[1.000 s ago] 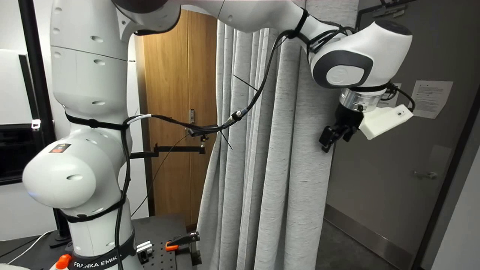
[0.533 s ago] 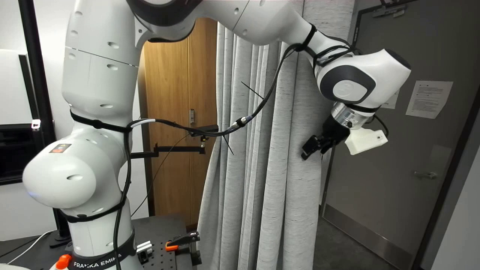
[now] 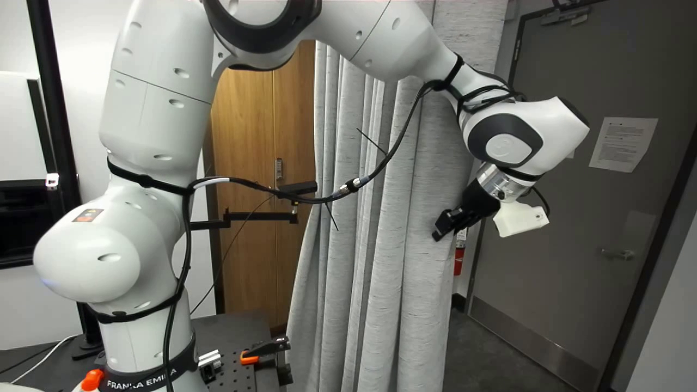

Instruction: Slide the curtain to the right

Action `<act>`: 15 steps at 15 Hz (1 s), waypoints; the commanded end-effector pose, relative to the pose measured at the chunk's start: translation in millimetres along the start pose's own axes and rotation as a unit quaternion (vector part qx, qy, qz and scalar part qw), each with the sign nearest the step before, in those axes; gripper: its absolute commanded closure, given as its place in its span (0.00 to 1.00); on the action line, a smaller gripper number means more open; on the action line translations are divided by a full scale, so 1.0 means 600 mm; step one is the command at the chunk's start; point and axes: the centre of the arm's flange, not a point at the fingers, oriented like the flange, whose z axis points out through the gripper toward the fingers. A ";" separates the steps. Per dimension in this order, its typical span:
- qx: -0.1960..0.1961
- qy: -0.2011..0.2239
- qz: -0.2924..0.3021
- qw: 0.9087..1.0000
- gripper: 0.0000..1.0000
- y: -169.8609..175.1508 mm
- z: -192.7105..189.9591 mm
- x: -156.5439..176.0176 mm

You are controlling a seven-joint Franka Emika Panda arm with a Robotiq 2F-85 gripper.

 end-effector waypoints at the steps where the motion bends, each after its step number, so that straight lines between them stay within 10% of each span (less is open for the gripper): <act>1: -0.004 -0.024 0.020 1.000 0.84 0.013 -0.029 0.007; 3: -0.020 -0.047 0.027 0.998 1.00 0.017 -0.054 0.009; 10: -0.109 -0.114 0.076 0.985 1.00 0.025 -0.178 0.004; 15: -0.200 -0.138 0.147 0.959 1.00 0.014 -0.296 -0.030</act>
